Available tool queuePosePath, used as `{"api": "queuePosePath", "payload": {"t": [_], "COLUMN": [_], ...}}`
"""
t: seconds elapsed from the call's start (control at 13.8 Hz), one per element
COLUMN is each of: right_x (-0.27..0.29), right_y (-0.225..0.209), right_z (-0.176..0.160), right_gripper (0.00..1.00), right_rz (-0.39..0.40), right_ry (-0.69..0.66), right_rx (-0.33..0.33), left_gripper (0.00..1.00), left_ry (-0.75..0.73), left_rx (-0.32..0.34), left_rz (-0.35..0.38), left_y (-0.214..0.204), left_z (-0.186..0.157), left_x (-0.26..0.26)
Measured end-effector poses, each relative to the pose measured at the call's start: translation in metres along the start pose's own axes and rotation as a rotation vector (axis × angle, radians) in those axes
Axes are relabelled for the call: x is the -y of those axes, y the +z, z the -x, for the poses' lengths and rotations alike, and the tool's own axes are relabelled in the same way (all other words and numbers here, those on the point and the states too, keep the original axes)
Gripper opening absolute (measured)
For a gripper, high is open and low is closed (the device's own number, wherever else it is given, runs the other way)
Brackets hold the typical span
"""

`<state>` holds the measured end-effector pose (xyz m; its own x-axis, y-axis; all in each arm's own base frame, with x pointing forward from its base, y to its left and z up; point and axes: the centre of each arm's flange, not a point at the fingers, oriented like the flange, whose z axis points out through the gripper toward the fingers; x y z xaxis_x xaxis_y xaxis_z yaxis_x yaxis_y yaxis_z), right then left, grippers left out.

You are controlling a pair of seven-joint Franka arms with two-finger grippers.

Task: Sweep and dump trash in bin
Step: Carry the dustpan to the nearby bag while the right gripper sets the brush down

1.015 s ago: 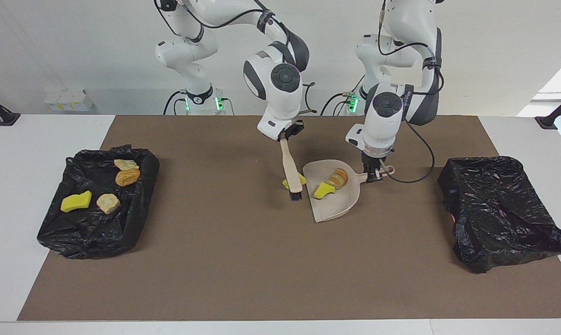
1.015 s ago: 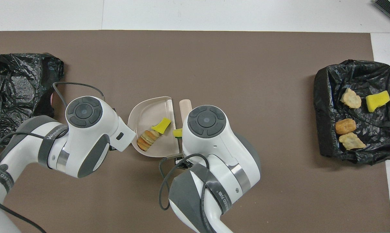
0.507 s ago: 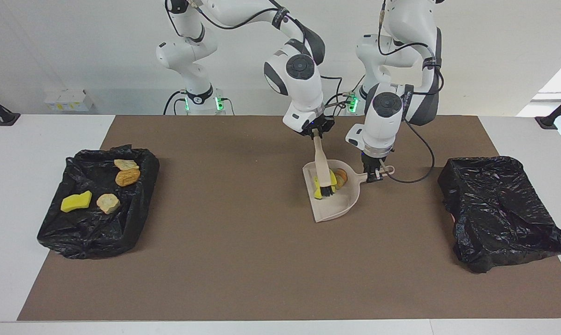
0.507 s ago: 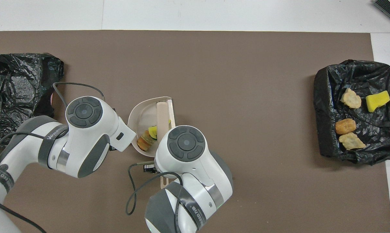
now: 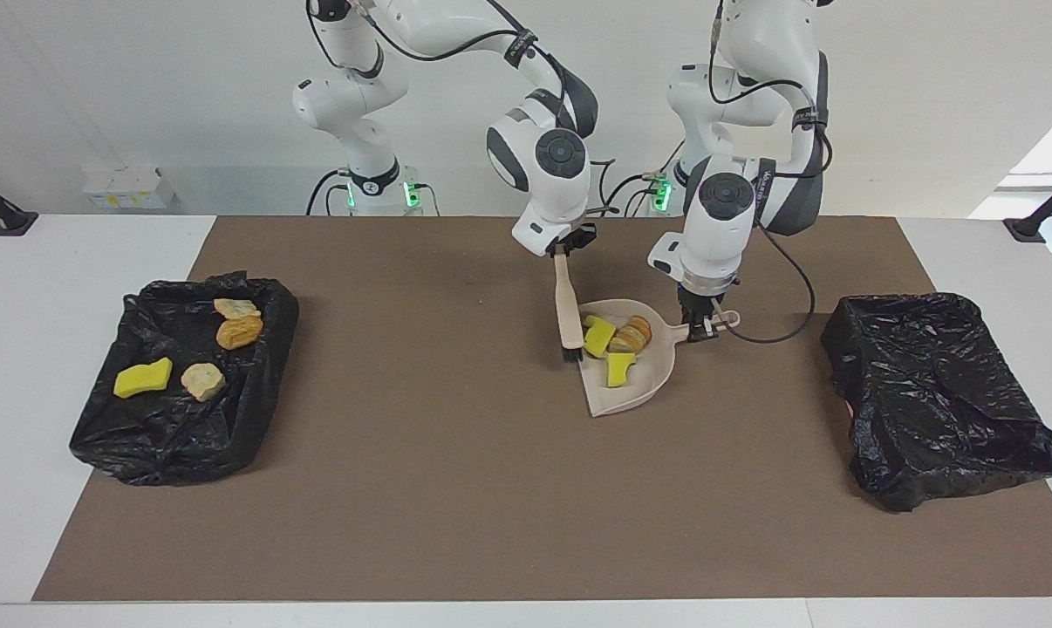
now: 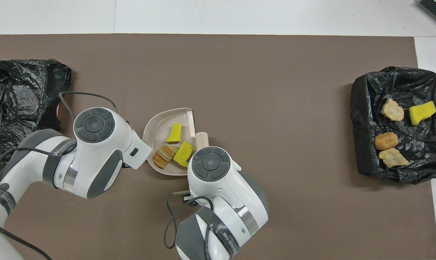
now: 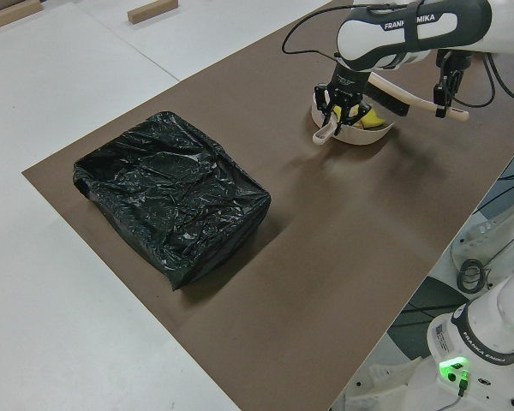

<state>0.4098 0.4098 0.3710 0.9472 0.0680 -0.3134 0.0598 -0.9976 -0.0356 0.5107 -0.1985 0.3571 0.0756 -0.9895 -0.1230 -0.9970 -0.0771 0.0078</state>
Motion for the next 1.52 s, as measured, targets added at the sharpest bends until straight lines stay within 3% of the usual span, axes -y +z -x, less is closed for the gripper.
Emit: {"api": "queuePosePath", "payload": {"t": [0.36, 0.58, 0.87, 1.23, 1.52], "right_x": [-0.016, -0.019, -0.020, 0.018, 0.043], "right_y": [0.005, 0.005, 0.012, 0.025, 0.062], "right_z": [0.010, 0.009, 0.011, 0.040, 0.069], "right_gripper": [0.26, 0.26, 0.26, 0.26, 0.26], "right_rz": [0.114, 0.117, 0.107, 0.032, 0.030], "right_ry": [-0.027, -0.022, 0.009, 0.045, 0.055], "right_rx": [0.002, 0.005, 0.031, 0.057, 0.022], "left_gripper": [0.32, 0.32, 0.32, 0.32, 0.32], "left_ry": [0.015, 0.049, 0.017, -0.113, -0.210], "left_rx": [-0.002, -0.011, -0.016, -0.018, -0.049], "left_rz": [-0.003, -0.025, -0.053, -0.082, -0.099], "left_y": [-0.001, -0.013, -0.055, -0.101, -0.119], "left_z": [0.002, 0.012, 0.052, 0.169, 0.271], "left_x": [0.002, 0.016, 0.050, 0.093, 0.112]}}
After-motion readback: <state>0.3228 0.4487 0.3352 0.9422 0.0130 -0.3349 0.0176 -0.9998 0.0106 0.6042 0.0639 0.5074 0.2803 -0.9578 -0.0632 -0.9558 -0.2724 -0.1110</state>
